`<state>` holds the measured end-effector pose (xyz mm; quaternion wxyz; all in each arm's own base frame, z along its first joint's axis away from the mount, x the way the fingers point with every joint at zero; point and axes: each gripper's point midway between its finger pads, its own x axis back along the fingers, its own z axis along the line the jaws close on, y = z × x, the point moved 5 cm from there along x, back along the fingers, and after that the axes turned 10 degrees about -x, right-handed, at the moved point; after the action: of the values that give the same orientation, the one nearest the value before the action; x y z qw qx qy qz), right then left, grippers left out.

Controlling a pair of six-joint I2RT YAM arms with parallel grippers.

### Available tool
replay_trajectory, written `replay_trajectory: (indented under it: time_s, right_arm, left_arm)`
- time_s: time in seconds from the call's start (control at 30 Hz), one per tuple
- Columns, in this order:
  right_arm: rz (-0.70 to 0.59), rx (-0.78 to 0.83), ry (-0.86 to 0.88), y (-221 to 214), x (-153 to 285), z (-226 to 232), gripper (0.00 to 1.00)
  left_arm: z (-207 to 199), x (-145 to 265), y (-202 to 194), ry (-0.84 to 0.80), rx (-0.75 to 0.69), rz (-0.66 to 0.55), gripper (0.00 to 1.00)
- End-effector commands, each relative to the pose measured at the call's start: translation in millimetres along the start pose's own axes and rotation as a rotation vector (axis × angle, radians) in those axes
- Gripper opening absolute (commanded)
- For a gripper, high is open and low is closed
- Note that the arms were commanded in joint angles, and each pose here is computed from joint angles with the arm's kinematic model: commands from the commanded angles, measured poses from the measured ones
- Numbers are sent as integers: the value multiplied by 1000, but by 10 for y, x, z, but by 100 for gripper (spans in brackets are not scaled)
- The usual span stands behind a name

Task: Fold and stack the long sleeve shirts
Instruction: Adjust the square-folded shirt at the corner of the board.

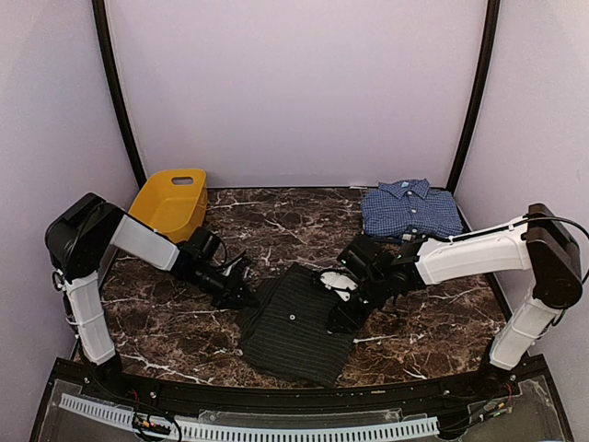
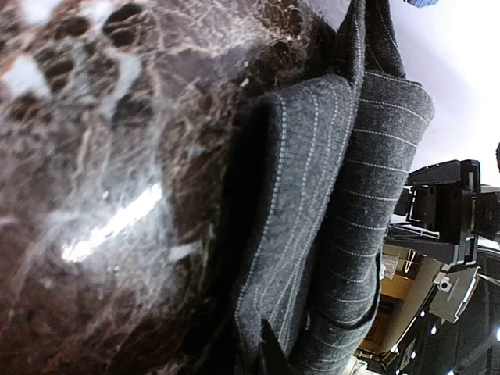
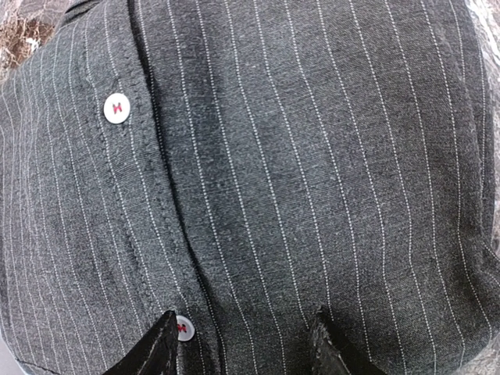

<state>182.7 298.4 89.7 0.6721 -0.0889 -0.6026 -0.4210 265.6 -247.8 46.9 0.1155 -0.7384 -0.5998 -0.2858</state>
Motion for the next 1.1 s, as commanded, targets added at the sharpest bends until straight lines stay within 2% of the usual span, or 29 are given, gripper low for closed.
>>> replay_trajectory:
  time_s: [0.0, 0.1, 0.27, 0.47, 0.6, 0.8, 1.07]
  right_arm:
    - [-10, -13, -13, 23, 23, -37, 54]
    - [-7, -14, -13, 15, 15, -40, 54]
    - [-7, -11, -10, 15, 9, -36, 53]
    - [1, -13, -10, 8, -7, -38, 53]
    - [-3, -12, -4, 21, 6, -28, 53]
    - [2, -13, -3, 16, -12, -28, 53]
    - [3, -12, 4, 42, -29, -19, 52]
  left_arm:
    - [22, 83, -71, 50, 29, -23, 2]
    - [-57, 141, -57, 39, 14, -45, 0]
    - [-146, 194, -65, 6, 2, -61, 1]
    - [-135, 175, -43, -39, -6, -65, 31]
    - [3, 175, -39, -3, 19, -74, 54]
    - [104, 163, -42, 8, 23, -73, 65]
    - [115, 23, -83, -80, 33, -30, 68]
